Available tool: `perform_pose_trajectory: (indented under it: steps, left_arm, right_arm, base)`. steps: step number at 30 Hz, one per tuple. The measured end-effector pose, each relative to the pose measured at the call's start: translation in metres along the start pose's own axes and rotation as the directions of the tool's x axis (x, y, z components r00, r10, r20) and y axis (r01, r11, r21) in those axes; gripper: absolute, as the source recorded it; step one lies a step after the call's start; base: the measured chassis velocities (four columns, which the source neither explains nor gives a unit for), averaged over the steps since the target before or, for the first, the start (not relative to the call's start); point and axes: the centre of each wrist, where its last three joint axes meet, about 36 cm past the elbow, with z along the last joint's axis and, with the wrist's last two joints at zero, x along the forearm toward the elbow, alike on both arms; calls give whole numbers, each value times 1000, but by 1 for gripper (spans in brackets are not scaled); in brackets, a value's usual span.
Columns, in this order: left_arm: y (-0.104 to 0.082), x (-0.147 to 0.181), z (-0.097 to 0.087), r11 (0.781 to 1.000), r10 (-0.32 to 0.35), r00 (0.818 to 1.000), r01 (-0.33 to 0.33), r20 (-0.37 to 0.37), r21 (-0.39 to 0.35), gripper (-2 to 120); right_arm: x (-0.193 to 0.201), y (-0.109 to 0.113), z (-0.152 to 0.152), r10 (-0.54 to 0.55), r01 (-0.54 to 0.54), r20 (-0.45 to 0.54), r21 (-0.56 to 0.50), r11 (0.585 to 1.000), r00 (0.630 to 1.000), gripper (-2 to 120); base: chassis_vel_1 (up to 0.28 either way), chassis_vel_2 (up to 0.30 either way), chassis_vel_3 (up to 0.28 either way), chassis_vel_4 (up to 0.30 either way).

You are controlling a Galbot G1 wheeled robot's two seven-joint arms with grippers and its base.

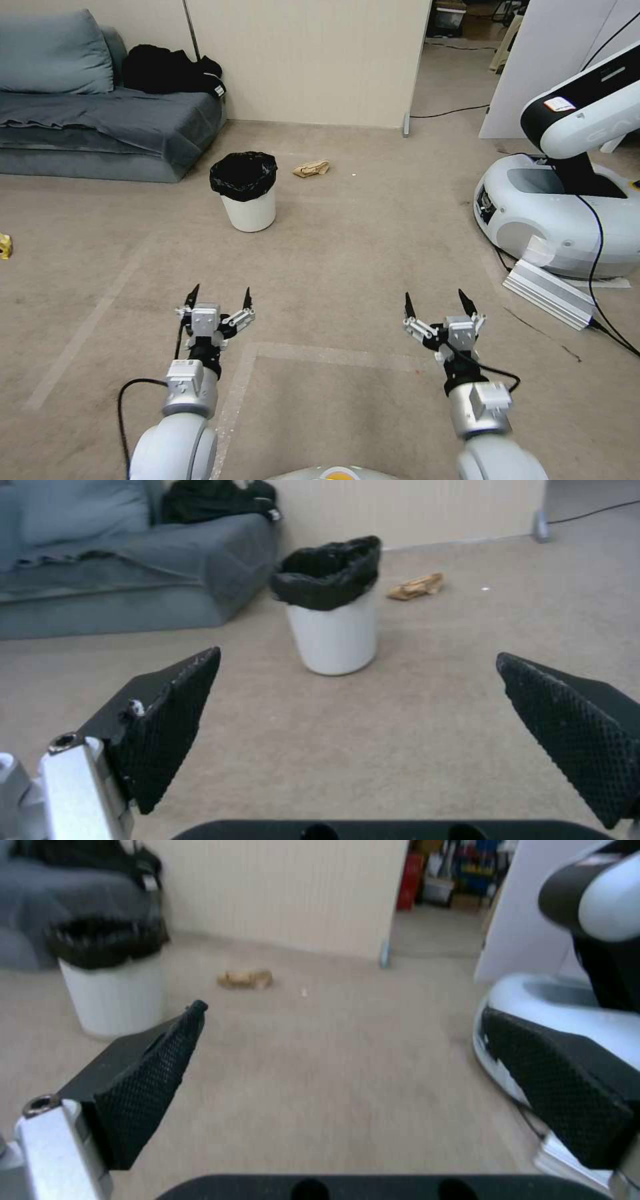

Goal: Pick up the trash bin, then pick up the garbage from the floor and place it into the trash bin.

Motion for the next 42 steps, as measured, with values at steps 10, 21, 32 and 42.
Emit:
perform_pose_trajectory:
  steps: [10,21,32,42]
  left_arm:
    - [3,39,-51,995,-86,995,83,-50,-57,100]
    - [3,39,-51,995,-78,996,75,-49,-59,100]
    - [3,39,-51,996,-71,996,67,-47,-66,100]
    - [4,39,-52,996,-68,997,65,-45,-67,100]
  right_arm:
    - [24,12,-32,11,-10,79,-18,1000,997,100]
    - [22,13,-27,0,3,82,-27,1000,997,100]
    - [23,13,-25,-8,10,84,-21,1000,996,100]
    - [23,13,-25,-8,9,86,-20,1000,996,100]
  base:
    - [0,0,0,0]
    - [0,0,0,0]
    - [-30,22,24,-24]
    - [-188,194,183,-194]
